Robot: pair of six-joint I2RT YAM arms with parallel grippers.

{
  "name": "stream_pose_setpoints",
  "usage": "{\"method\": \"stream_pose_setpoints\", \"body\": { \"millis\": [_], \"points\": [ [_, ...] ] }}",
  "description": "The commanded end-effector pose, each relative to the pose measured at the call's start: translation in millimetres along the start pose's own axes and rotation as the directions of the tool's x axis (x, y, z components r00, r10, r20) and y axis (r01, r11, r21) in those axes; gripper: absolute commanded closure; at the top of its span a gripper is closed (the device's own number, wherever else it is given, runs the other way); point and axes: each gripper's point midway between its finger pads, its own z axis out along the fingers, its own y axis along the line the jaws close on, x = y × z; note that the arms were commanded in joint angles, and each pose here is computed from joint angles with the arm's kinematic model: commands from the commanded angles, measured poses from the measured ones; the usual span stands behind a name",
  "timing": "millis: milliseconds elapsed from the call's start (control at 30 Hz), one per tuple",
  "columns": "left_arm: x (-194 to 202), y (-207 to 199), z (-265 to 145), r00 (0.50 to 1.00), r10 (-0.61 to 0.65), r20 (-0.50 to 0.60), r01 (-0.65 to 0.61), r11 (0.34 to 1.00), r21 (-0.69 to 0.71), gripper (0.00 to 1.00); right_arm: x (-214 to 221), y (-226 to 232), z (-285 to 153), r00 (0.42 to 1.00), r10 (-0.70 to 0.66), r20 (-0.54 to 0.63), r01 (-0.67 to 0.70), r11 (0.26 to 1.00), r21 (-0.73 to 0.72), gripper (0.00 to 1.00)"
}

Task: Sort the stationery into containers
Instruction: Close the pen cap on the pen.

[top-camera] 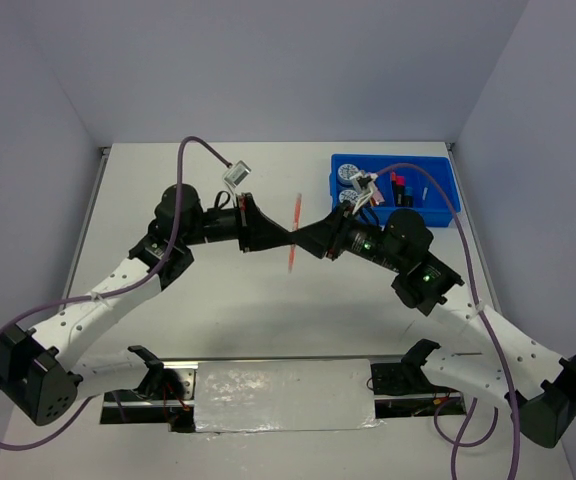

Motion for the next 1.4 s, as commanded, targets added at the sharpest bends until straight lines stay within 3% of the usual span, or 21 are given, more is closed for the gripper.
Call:
{"method": "stream_pose_setpoints", "body": {
  "millis": [0,200,333,633,933,1067,1100,1200,1267,1367],
  "points": [
    [-38,-32,-4,0.979,0.161,0.122,-0.170,0.983,0.068,1.00,6,20,-1,0.997,-0.020,-0.070,0.015,0.998,-0.059,0.58],
    [-26,-27,-5,0.986,0.132,0.102,-0.141,0.986,0.086,1.00,-5,26,5,0.998,-0.035,-0.045,0.031,0.996,-0.079,0.65],
    [-20,-24,-6,0.988,0.139,0.074,-0.145,0.986,0.078,1.00,-13,31,7,0.997,-0.067,-0.029,0.064,0.994,-0.088,0.54],
    [-15,-27,-9,0.988,0.147,0.054,-0.152,0.984,0.094,1.00,-28,26,7,0.992,-0.125,0.011,0.125,0.990,-0.067,0.48],
    [-8,-28,-10,0.989,0.143,0.036,-0.146,0.983,0.114,1.00,-36,27,13,0.990,-0.138,0.025,0.139,0.988,-0.061,0.64],
    [-9,-26,-8,0.989,0.142,0.030,-0.145,0.984,0.107,1.00,-31,28,17,0.992,-0.126,0.003,0.126,0.988,-0.088,0.97],
    [-8,-22,-8,0.991,0.132,0.027,-0.134,0.987,0.091,0.98,-31,29,17,0.992,-0.124,0.003,0.124,0.988,-0.092,1.00],
    [-14,-21,-5,0.992,0.123,0.038,-0.126,0.989,0.078,0.65,-32,32,15,0.991,-0.130,0.015,0.131,0.986,-0.107,1.00],
    [-16,-22,-3,0.993,0.108,0.050,-0.113,0.990,0.089,0.51,-33,33,15,0.991,-0.132,0.016,0.133,0.985,-0.107,1.00],
    [-20,-27,0,0.992,0.113,0.063,-0.121,0.985,0.124,0.56,-34,34,15,0.990,-0.136,0.019,0.138,0.984,-0.109,1.00]
  ]
}}
